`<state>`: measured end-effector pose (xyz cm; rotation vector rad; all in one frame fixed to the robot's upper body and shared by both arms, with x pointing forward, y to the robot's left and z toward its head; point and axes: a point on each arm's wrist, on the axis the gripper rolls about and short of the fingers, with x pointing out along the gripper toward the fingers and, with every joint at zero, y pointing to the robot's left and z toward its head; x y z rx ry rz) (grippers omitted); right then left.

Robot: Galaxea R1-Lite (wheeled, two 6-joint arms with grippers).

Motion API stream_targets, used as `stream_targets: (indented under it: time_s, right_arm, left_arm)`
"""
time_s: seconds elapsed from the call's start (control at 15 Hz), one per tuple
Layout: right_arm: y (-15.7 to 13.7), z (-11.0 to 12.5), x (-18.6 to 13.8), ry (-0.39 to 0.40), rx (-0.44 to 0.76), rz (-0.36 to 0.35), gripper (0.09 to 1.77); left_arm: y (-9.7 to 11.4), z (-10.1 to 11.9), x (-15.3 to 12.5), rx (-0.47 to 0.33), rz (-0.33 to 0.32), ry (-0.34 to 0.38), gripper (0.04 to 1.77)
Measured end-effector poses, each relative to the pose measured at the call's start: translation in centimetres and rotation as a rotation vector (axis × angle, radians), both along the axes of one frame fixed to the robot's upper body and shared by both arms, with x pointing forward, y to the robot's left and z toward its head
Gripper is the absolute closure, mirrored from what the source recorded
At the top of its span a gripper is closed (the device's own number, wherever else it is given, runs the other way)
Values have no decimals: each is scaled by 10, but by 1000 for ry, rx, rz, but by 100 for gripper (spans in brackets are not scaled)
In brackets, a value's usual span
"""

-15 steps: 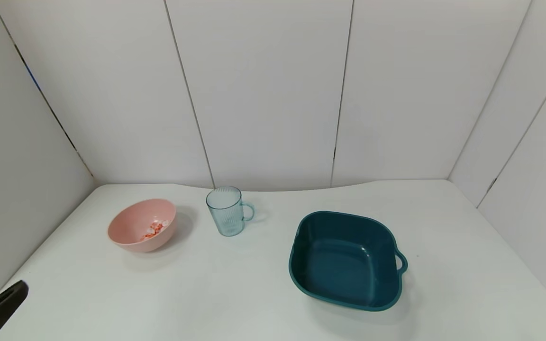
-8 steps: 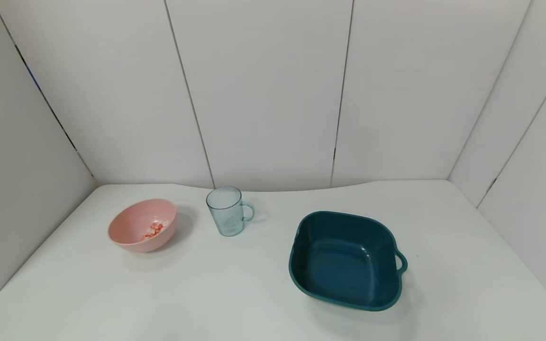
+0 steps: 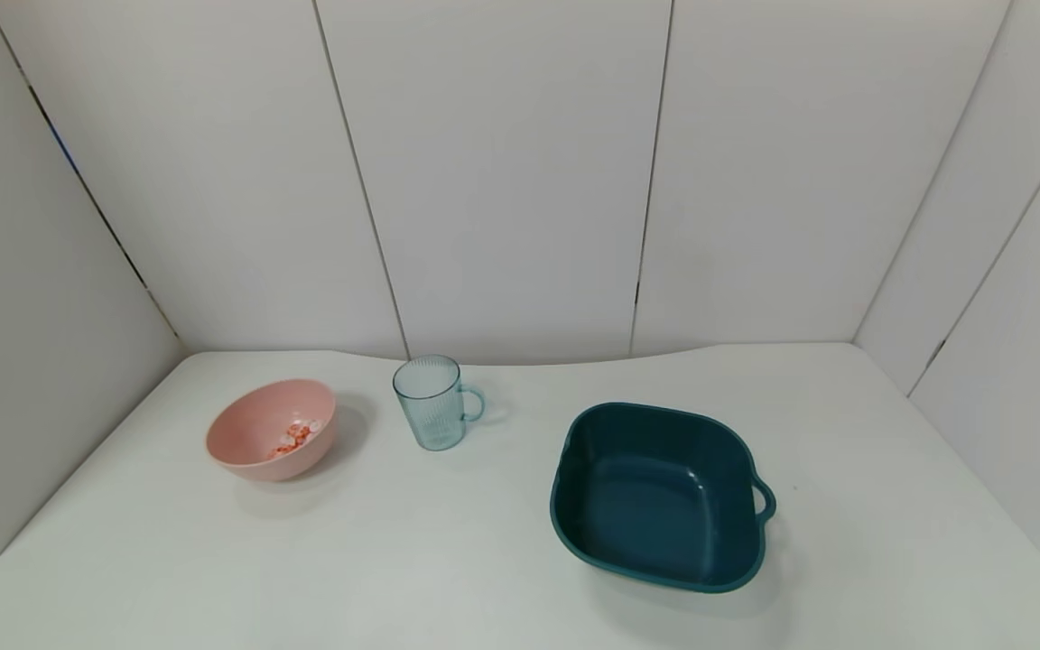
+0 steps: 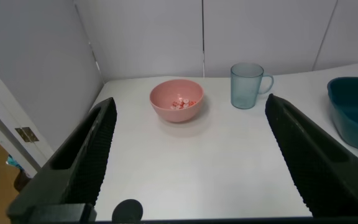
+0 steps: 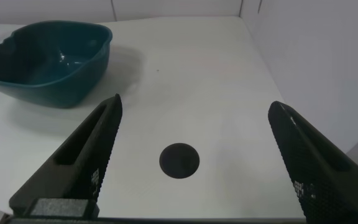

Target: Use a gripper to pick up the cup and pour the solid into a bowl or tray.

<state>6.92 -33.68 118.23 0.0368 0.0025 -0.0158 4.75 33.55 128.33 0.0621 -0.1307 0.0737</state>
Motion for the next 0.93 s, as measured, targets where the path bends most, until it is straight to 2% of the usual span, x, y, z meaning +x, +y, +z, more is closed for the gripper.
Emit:
stream_targets:
  time_s: [0.33,0.6,0.93]
  right_arm:
    - [0,0,0,0,0,1,15]
    - [0,0,0,-1,0,1,15]
    - [0,0,0,-1,0,1,15]
  left_arm:
    - [-2,-45,10,12,-68,-56,9]
    - [-2,-75,18,48,-70,-51,9]
    - [-2,-95,21,65,-73,86,9]
